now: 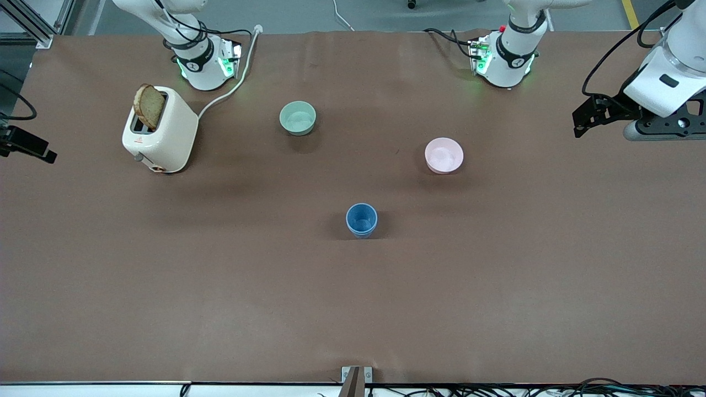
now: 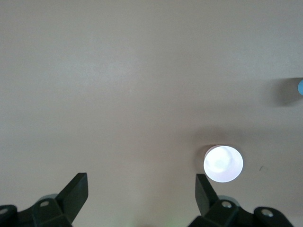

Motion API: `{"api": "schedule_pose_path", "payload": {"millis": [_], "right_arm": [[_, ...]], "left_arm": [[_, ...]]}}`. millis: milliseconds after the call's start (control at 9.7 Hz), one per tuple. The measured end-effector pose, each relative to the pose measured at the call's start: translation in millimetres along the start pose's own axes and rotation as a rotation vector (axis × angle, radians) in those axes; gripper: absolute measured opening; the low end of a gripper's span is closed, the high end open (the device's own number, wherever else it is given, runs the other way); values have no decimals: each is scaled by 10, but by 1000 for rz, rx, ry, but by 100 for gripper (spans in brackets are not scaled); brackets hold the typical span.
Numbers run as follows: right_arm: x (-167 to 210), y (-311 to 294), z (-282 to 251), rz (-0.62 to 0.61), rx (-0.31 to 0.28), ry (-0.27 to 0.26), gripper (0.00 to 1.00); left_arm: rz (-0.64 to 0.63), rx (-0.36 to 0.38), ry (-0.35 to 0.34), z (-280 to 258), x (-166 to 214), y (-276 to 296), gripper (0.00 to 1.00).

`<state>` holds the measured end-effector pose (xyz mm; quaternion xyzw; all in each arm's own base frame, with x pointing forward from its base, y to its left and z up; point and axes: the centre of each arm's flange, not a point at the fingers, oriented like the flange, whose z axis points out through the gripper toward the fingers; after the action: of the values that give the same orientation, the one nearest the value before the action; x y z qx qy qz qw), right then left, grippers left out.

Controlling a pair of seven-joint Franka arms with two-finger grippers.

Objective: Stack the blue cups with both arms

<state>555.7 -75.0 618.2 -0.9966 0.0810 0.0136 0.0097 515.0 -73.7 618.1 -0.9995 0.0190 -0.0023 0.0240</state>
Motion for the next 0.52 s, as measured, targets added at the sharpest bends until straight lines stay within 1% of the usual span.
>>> {"api": "schedule_pose_path", "payload": {"millis": [309, 515], "right_arm": [[-25, -80, -37, -16, 1, 7, 100], [-33, -129, -38, -25, 1, 5, 100]], "left_arm": [[-3, -2, 20, -93, 12, -16, 100], [-2, -7, 15, -70, 30, -4, 100]]}}
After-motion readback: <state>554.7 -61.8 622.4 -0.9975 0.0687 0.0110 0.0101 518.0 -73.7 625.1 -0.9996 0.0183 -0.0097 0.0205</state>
